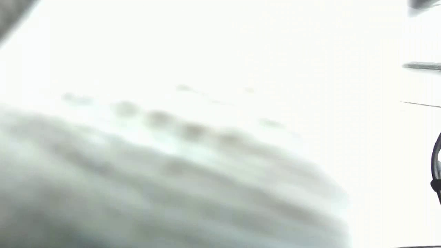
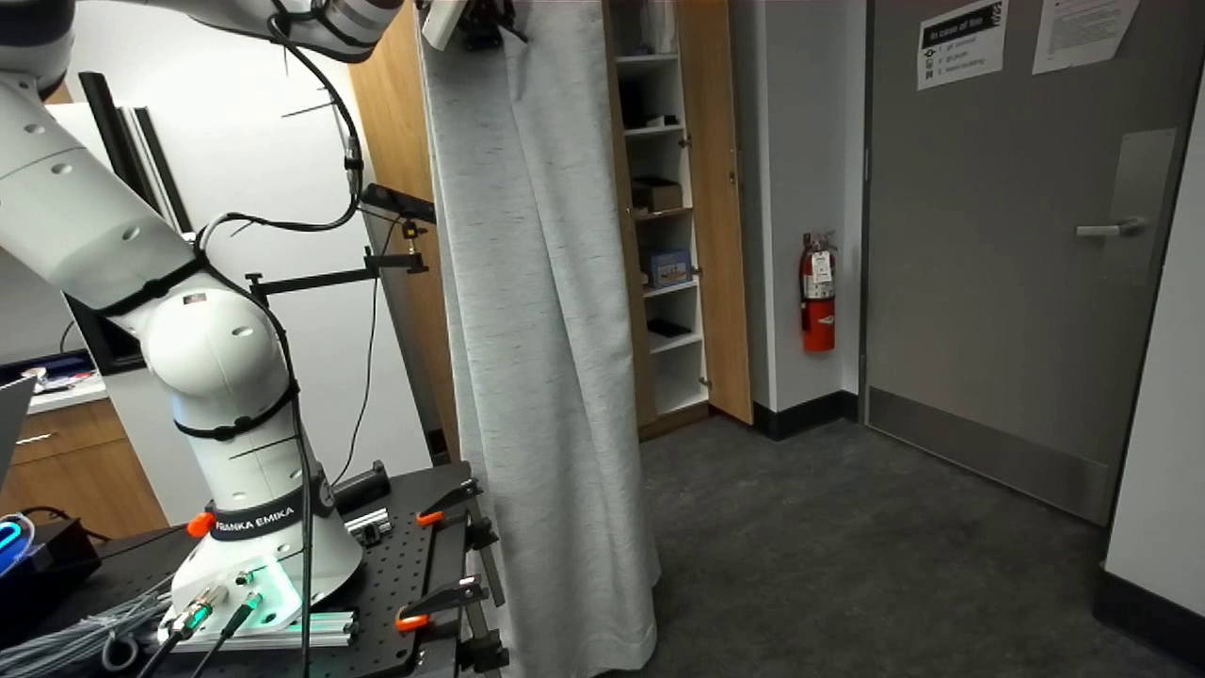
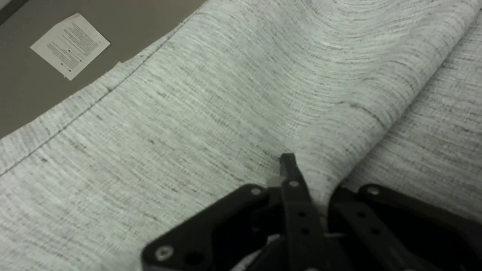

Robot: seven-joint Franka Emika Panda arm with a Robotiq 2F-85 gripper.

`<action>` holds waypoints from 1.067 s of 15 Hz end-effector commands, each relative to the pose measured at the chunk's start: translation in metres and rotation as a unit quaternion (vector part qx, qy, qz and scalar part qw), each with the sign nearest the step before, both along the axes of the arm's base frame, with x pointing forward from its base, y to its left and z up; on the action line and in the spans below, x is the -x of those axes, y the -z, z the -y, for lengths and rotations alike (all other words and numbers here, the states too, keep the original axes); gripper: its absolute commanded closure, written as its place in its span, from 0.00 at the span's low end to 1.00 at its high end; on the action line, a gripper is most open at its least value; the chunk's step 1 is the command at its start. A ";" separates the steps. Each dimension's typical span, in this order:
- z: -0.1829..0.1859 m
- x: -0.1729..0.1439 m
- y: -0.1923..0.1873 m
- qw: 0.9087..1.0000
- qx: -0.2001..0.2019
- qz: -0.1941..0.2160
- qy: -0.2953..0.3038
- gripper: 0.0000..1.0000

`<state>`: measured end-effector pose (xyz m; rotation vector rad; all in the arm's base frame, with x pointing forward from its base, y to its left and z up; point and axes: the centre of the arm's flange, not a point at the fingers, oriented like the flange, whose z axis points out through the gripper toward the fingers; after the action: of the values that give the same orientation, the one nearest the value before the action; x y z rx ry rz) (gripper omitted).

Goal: Slide the curtain to the left

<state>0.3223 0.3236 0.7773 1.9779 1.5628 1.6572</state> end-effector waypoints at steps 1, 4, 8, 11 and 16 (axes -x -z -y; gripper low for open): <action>-0.008 -0.053 0.051 0.997 0.053 -0.057 0.012 1.00; 0.023 -0.095 0.051 0.995 0.048 -0.074 0.048 1.00; 0.051 -0.131 0.063 0.991 0.041 -0.091 0.087 1.00; 0.069 -0.148 0.075 0.988 0.040 -0.094 0.113 1.00; 0.104 -0.143 0.023 0.990 0.003 -0.034 0.136 0.98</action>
<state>0.4657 0.2196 0.7542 2.1525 1.2450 1.4897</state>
